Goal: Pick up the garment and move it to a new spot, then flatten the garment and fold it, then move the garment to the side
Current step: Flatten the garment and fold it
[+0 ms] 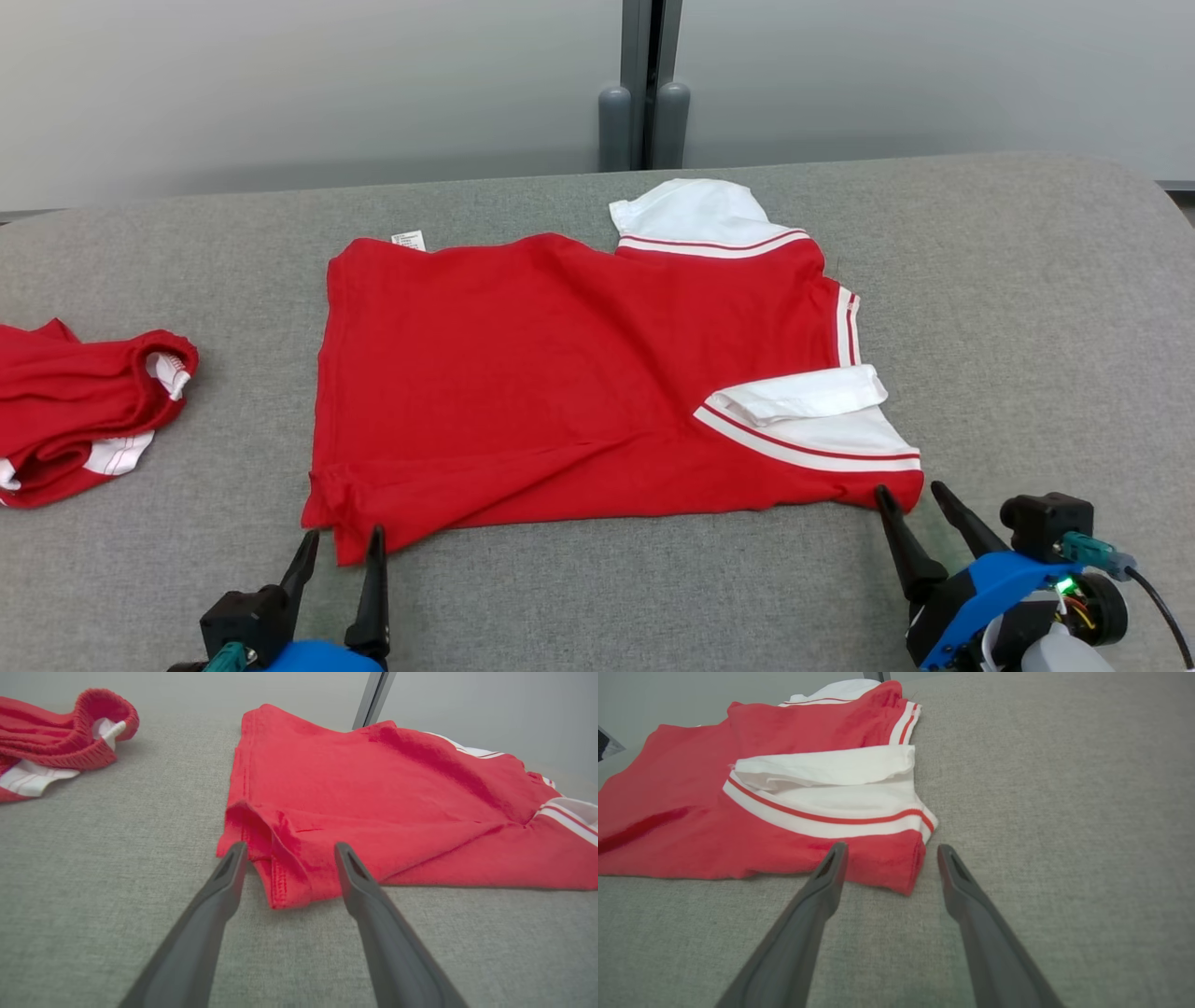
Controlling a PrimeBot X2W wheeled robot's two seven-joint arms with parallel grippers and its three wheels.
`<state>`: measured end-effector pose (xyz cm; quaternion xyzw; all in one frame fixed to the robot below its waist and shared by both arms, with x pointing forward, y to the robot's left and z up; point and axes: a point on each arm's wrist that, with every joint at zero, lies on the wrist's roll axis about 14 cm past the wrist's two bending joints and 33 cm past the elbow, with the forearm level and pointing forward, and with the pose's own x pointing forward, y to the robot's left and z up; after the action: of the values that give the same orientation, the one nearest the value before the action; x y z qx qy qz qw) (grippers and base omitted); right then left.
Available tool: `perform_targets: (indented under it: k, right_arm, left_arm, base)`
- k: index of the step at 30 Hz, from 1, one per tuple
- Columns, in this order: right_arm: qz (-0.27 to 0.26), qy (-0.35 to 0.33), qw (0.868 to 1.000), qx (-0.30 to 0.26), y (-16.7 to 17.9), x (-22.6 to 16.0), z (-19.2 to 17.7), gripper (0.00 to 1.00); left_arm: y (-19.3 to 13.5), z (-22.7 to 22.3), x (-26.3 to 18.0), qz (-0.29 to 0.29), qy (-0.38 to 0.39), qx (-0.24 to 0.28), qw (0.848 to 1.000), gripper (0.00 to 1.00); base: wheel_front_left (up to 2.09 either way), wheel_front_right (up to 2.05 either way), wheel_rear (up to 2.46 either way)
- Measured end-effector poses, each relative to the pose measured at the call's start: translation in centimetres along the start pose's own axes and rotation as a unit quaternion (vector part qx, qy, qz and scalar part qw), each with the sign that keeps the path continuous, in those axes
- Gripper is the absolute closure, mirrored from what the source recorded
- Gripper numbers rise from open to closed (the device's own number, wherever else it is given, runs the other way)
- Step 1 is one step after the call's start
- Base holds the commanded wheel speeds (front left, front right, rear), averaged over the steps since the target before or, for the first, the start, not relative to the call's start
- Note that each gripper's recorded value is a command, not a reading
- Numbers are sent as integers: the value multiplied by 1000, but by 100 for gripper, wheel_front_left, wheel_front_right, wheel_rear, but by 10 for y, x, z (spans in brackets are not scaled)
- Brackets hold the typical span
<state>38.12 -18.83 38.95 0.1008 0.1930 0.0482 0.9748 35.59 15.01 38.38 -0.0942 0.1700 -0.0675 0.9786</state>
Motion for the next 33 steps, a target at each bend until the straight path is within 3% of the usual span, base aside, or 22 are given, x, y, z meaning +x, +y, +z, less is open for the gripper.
perform_targets:
  k: [15,22,23,24,25,33]
  right_arm:
    - [-7,31,999,-12,1,14,-14,0]
    - [-14,39,999,-8,1,18,-19,0]
    - [-15,42,999,-6,2,19,-20,24]
    - [-14,42,999,-5,3,19,-21,51]
    - [-13,39,999,-4,4,20,-20,100]
    - [-11,-5,1000,11,8,17,-3,100]
  left_arm:
    - [20,-12,23,13,40,50,998,0]
    - [22,-26,26,14,65,40,997,0]
    - [21,-27,26,13,67,36,997,43]
    - [20,-28,26,12,67,31,997,69]
    - [19,-27,27,12,66,27,997,100]
    - [16,3,22,17,10,-23,1000,100]
  base:
    - [0,0,0]
    - [0,0,0]
    - [0,0,0]
    - [0,0,0]
    - [0,0,0]
    - [0,0,0]
